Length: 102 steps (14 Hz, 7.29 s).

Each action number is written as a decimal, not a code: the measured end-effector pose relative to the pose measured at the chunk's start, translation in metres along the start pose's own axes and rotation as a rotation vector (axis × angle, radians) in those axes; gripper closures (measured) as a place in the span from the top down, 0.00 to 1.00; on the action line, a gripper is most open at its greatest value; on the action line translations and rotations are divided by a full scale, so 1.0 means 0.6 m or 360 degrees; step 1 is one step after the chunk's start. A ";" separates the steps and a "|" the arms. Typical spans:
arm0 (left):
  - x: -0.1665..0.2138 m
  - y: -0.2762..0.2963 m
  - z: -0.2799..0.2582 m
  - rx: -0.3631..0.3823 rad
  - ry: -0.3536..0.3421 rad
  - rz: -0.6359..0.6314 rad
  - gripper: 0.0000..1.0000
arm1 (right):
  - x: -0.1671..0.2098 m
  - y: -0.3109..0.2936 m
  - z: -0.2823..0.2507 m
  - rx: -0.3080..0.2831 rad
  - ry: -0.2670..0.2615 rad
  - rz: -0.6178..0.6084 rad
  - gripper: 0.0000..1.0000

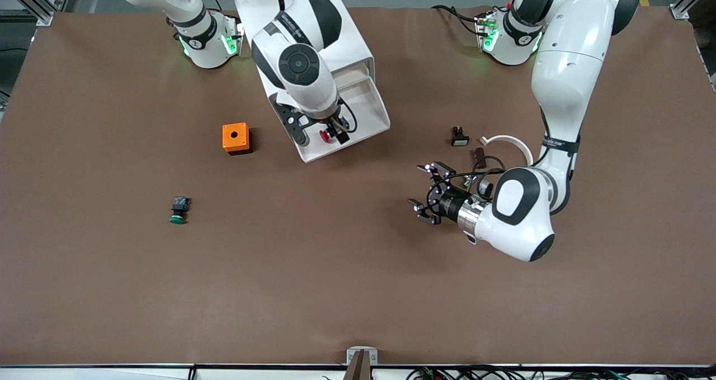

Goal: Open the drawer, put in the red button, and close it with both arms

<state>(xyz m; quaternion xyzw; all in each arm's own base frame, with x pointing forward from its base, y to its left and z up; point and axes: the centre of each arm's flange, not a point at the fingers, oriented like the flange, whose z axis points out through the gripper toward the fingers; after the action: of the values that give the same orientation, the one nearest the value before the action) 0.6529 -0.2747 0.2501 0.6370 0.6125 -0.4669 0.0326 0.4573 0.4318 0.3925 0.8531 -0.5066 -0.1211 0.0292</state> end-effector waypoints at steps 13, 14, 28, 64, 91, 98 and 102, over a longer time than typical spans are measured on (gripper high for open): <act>-0.177 -0.053 0.074 -0.0177 0.0783 0.0840 1.00 | 0.360 0.103 -0.338 -0.0090 -0.0067 -0.1034 1.00; -0.195 -0.062 0.083 -0.0162 0.0859 0.0971 1.00 | 0.386 0.122 -0.352 -0.0072 -0.0060 -0.1107 1.00; -0.335 -0.167 0.360 0.0104 0.1283 0.1579 1.00 | 0.571 0.307 -0.415 0.0006 0.0098 -0.1519 1.00; -0.274 -0.155 0.010 -0.0271 0.1409 0.1347 1.00 | 0.642 0.385 -0.514 0.0161 0.0442 -0.1632 1.00; -0.108 -0.579 -0.505 0.0082 0.1678 0.1969 1.00 | 0.647 0.374 -0.516 0.0161 0.0449 -0.1634 1.00; -0.087 -0.631 -0.495 0.0080 0.1654 0.2009 1.00 | 0.648 0.373 -0.515 0.0157 0.0447 -0.1634 1.00; -0.105 -0.628 -0.457 0.0138 0.1654 0.2058 1.00 | 0.649 0.371 -0.512 0.0153 0.0443 -0.1635 1.00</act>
<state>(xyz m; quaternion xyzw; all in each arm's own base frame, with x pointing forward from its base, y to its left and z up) 0.5114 -0.0602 0.6439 0.9985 0.0442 -0.0257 -0.0171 0.5175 -0.0380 0.6597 0.9996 -0.0200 0.0177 -0.0061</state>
